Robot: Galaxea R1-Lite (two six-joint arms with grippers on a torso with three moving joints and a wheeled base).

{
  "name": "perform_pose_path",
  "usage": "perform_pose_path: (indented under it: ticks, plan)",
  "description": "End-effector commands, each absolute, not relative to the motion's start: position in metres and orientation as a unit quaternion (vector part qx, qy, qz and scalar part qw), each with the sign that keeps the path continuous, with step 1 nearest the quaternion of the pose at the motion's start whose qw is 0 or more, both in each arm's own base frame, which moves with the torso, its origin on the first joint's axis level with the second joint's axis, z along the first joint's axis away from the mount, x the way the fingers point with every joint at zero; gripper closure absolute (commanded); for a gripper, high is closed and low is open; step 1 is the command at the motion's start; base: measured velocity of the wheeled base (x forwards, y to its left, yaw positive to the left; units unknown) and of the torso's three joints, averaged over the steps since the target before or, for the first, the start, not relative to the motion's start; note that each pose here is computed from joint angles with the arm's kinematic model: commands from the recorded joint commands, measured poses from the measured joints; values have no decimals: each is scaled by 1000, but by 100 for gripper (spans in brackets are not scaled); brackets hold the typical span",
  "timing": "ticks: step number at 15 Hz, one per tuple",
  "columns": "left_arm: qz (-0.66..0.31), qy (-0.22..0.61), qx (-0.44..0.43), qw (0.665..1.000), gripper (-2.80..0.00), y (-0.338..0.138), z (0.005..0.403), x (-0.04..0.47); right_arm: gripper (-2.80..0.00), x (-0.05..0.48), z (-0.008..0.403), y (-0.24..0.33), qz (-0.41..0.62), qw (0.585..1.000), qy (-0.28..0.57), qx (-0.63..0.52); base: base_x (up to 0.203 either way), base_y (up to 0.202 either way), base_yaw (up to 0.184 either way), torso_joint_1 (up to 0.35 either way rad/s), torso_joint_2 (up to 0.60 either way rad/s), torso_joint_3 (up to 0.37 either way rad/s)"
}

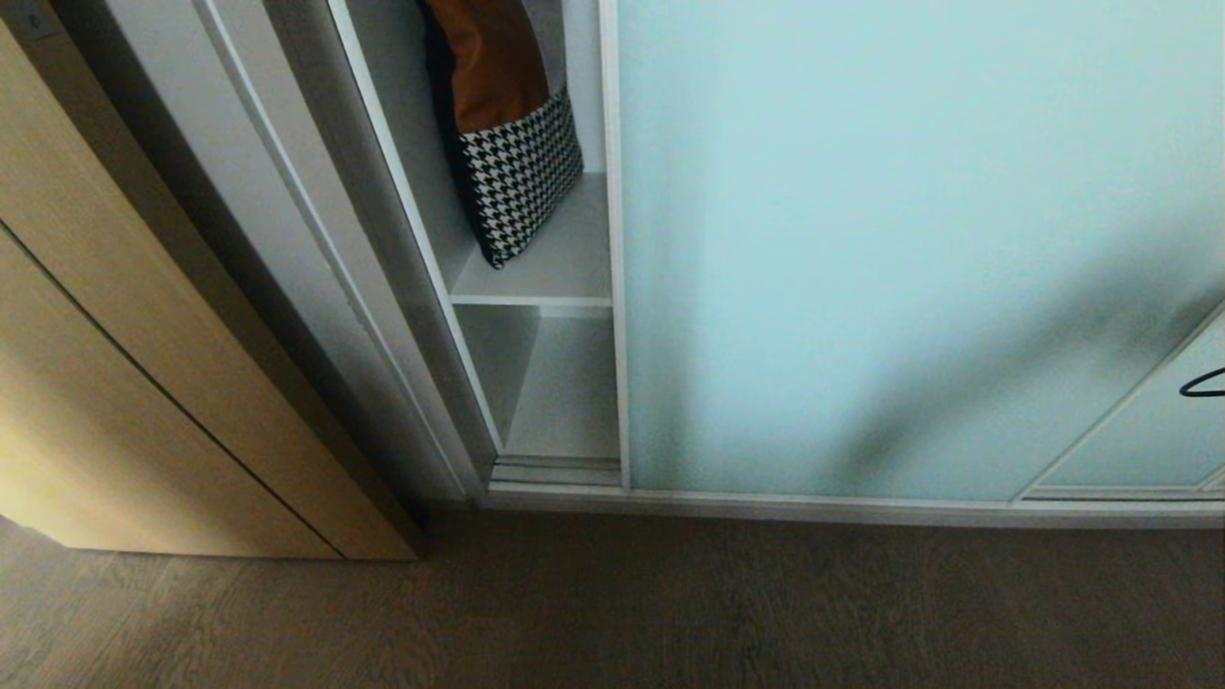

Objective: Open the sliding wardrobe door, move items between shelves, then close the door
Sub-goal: Close the door

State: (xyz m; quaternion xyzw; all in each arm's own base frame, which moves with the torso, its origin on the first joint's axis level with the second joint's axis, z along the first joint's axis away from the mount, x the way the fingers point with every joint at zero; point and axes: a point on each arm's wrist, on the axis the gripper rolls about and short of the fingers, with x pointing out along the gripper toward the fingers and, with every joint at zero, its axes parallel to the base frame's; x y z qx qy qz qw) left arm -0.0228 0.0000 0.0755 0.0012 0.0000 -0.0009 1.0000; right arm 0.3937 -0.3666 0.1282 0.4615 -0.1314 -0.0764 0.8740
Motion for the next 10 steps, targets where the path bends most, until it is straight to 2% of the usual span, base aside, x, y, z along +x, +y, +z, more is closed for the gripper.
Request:
perform_pose_path:
  ticks: [1, 10]
  plan:
    - [-1, 1, 1, 1000, 0, 0, 76, -23, 0, 399, 114, -366, -71, 871, -116, 472, 0, 0, 0, 0, 0, 0]
    - [0, 0, 2, 1000, 0, 0, 75, -23, 0, 417, 101, -346, -54, 885, -81, 456, 0, 0, 0, 0, 0, 0]
